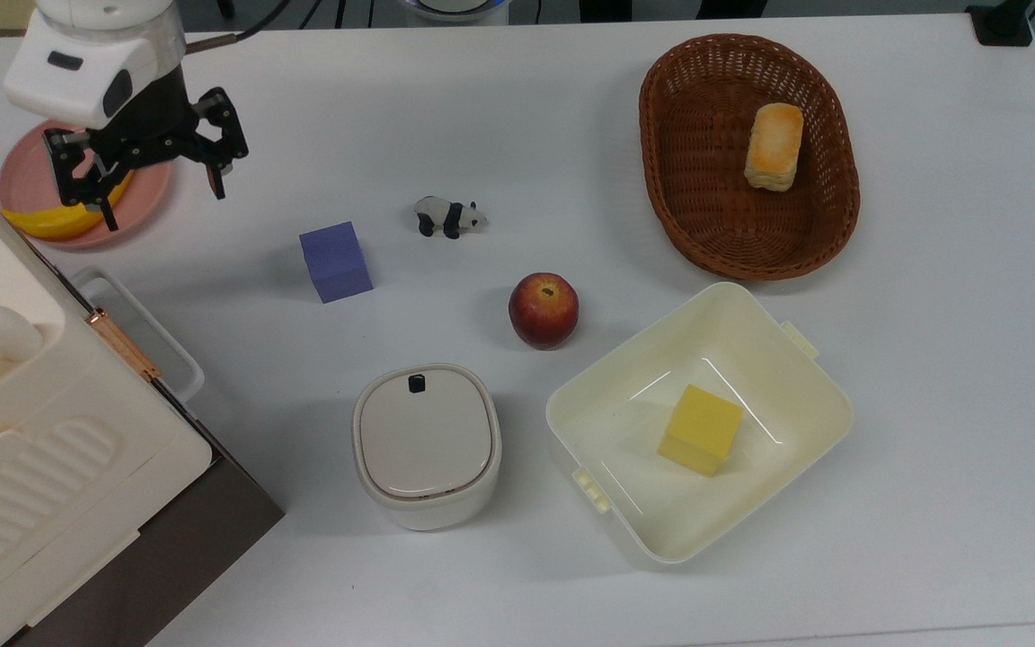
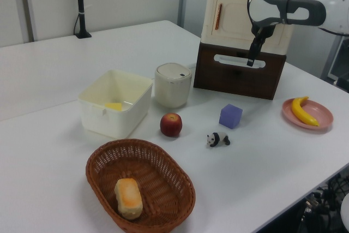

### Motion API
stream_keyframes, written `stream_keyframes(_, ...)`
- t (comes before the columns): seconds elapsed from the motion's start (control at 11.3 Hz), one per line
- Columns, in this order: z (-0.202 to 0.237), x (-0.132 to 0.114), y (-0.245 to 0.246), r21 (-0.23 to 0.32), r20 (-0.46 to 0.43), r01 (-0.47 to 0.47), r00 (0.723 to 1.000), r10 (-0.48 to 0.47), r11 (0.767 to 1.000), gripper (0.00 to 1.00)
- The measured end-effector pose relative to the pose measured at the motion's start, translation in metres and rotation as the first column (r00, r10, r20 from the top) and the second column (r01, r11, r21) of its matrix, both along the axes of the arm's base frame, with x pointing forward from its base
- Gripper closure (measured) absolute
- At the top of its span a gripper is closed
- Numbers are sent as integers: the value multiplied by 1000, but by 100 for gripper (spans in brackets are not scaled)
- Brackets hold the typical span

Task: Slide open the drawer
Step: 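Move the gripper toward the white handle of the wooden drawer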

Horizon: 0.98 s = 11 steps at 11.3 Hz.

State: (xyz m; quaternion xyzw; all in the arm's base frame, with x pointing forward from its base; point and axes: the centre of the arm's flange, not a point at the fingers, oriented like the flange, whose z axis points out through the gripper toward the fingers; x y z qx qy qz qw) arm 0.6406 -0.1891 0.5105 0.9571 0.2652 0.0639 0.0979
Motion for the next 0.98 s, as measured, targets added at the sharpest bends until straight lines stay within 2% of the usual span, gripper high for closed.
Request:
stream_keyframes(0.62, -23, 16, 0, 1, 27, -17, 1000, 17, 1000, 0)
stream_keyframes(0.98, -46, 31, -3, -17, 70, -27, 997, 29, 999, 0)
